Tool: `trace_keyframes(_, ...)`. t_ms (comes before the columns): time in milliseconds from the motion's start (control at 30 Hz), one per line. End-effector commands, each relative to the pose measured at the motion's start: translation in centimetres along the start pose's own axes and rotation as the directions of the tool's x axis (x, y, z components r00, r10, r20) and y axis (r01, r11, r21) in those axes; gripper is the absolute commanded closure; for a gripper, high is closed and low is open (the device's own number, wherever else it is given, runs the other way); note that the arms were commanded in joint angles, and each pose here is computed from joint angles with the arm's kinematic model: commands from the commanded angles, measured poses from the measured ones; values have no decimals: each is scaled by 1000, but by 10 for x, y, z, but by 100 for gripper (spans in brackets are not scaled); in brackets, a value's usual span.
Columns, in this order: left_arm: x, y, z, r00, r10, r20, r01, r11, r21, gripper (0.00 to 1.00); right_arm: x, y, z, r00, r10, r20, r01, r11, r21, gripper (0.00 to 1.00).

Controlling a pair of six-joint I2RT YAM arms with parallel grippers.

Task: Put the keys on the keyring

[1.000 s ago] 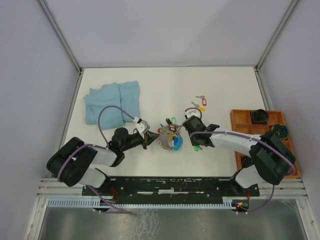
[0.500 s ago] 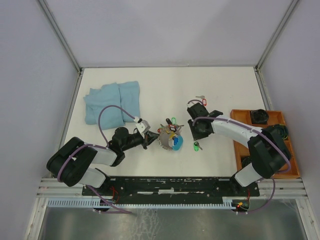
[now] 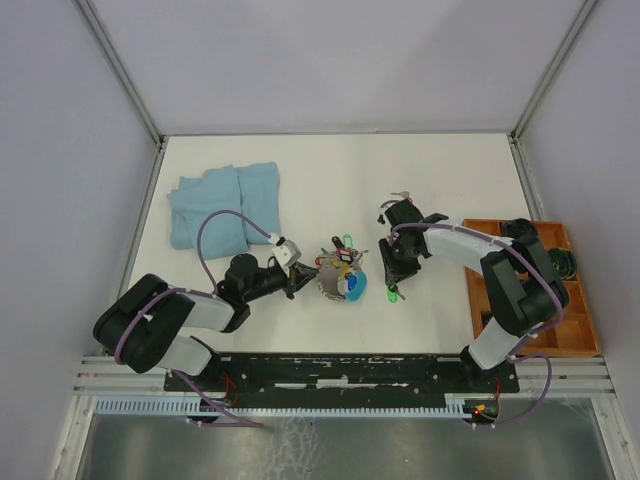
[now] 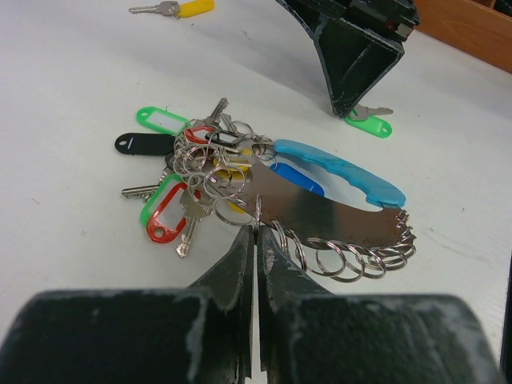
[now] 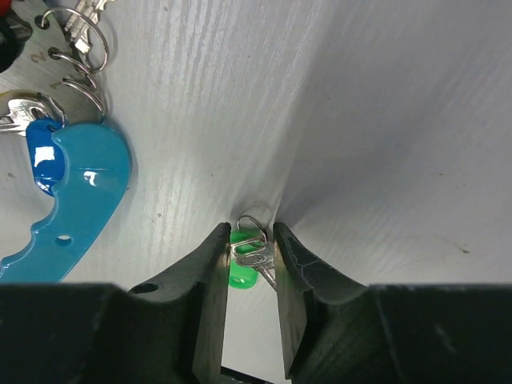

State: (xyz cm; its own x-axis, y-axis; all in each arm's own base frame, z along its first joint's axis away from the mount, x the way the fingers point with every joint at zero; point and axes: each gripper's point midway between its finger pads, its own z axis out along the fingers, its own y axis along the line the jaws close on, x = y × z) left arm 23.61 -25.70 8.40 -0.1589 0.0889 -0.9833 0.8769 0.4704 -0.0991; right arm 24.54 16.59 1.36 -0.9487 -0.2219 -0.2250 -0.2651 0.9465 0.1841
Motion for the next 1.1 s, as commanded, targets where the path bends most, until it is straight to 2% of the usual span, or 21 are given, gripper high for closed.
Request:
trace_keyframes(0,-28,0,7,996,30,79,-32,999,20,97,-15,13,-3,999,-18,39,20,997,-75,66)
trace_keyframes(533,-26,-1,7,997,26,73,-28,999,25,97,-16,18,-13,998,-28,56,34,995,-98,84)
trace_keyframes(800,-26,-1,8,997,25,70,-27,999,30,97,-18,26,-21,996,-50,73,60,988,-142,84)
trace_keyframes(1067,-26,-1,8,997,24,69,-26,999,33,97,-14,25,-12,998,-52,42,57,988,-142,83)
